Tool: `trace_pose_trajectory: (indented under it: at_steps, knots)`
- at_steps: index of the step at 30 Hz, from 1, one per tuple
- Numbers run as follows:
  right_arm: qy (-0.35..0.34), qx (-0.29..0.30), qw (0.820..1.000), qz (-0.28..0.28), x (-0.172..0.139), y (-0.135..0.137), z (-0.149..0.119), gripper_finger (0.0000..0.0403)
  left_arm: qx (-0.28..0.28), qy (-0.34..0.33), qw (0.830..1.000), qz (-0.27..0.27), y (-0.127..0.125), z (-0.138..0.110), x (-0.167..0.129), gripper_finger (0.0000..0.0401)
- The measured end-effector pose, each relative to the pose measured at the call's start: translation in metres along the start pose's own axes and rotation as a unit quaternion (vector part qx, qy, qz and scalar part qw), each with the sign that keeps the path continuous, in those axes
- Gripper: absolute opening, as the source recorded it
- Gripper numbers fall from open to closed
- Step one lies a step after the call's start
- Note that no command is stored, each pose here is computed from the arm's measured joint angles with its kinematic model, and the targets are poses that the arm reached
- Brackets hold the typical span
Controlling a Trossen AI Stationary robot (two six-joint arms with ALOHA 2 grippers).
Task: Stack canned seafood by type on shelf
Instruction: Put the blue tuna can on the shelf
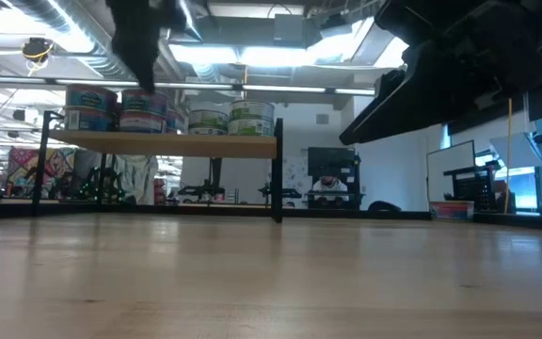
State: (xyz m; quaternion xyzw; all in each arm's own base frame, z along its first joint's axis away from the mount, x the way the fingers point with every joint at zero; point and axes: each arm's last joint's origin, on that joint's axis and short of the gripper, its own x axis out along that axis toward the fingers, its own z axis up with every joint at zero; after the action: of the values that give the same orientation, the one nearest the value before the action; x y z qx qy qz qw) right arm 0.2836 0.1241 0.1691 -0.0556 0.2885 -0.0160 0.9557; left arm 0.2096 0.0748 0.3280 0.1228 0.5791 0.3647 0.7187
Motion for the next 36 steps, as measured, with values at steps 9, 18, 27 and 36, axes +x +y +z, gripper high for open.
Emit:
trace_pose_trajectory:
  at_steps: [9, 18, 27, 36]
  knots:
    - [-0.002, 0.001, 1.0, 0.0, 0.0, 0.0, 0.0, 0.0257, -0.019, -0.145, 0.964, -0.222, -0.037, 0.019, -0.047, 0.0275]
    - [0.023, 0.024, 0.995, -0.092, -0.015, -0.012, 0.0, 0.0257, -0.002, -0.233, 0.924, -0.304, -0.141, -0.007, -0.037, 0.0276]
    - [0.107, 0.123, 0.941, -0.296, -0.055, -0.099, -0.002, 0.0213, -0.08, -0.247, 0.899, -0.354, -0.196, -0.053, -0.014, 0.0276]
    - [0.206, 0.204, 0.861, -0.417, -0.066, -0.212, -0.024, 0.0153, -0.116, -0.228, 0.901, -0.351, -0.207, -0.072, -0.006, 0.0276]
